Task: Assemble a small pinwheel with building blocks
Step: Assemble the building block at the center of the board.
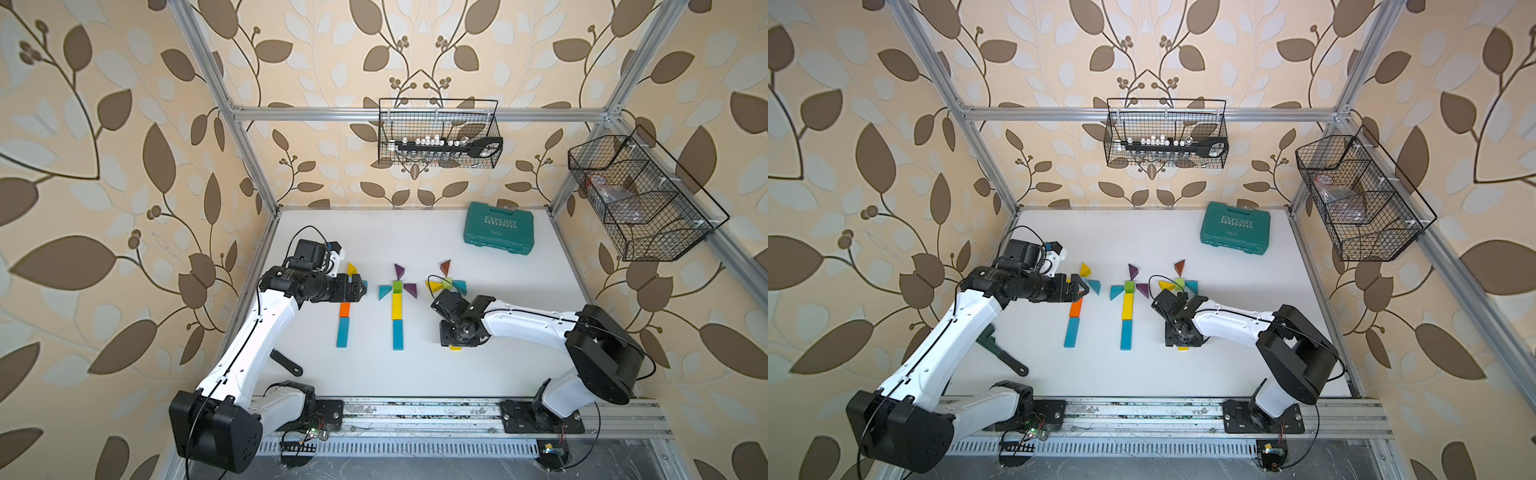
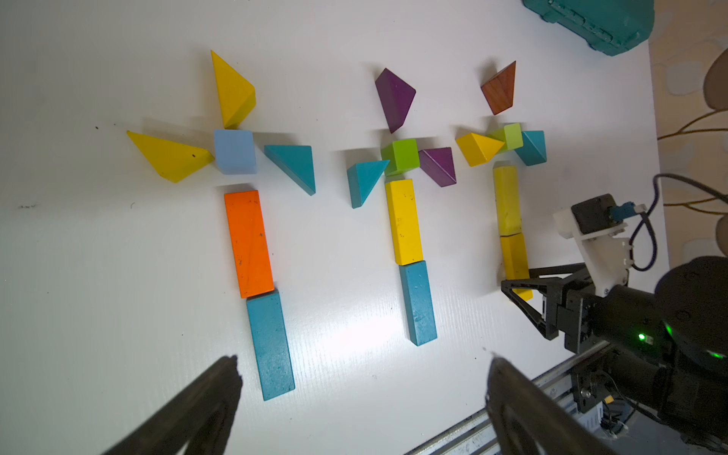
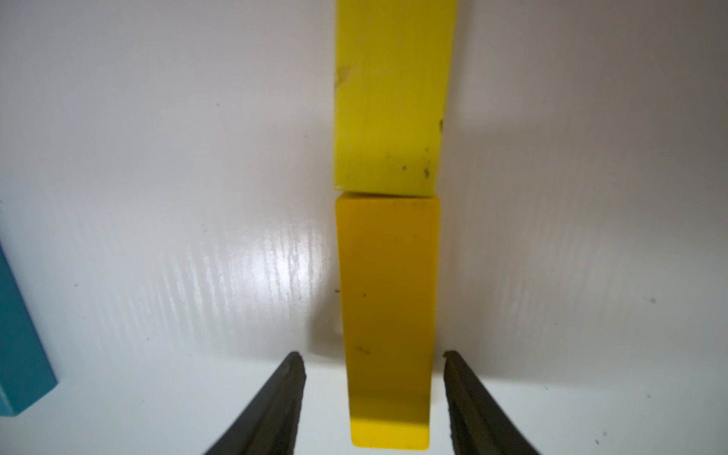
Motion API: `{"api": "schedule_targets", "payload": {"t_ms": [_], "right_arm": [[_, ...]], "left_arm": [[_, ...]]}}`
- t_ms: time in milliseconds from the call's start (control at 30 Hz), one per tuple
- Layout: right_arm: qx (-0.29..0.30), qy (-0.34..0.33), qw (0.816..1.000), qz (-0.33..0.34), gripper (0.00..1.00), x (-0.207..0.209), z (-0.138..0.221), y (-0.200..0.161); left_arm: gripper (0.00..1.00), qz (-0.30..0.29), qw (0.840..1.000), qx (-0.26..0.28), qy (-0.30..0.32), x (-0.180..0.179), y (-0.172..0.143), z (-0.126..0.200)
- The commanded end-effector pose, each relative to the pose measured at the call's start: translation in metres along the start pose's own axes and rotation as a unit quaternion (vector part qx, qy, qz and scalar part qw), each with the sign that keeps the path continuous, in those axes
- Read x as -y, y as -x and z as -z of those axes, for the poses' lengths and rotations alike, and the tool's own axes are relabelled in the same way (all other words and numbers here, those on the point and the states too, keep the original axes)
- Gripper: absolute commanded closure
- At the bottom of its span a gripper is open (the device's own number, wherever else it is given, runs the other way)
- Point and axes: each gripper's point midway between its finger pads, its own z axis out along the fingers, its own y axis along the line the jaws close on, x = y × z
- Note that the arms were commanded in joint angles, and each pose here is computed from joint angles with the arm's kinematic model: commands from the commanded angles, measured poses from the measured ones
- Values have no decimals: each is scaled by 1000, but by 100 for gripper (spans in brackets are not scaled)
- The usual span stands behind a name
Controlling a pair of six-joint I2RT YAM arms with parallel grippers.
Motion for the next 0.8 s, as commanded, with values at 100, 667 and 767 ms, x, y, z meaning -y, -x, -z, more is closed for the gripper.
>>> {"api": "schedule_targets", "payload": {"t_ms": [100, 667, 767], "right_arm": [[-4, 8, 1000, -11, 42, -6, 0, -2], [146, -42, 988, 29, 1, 24, 98, 58], [207, -26, 978, 18, 0, 54, 128, 82]], "left_arm": [[1, -5, 1000, 3, -5, 0, 0, 1], [1, 9, 999, 14, 49, -18, 3, 4], [1, 33, 993, 33, 111, -40, 7, 10]]}}
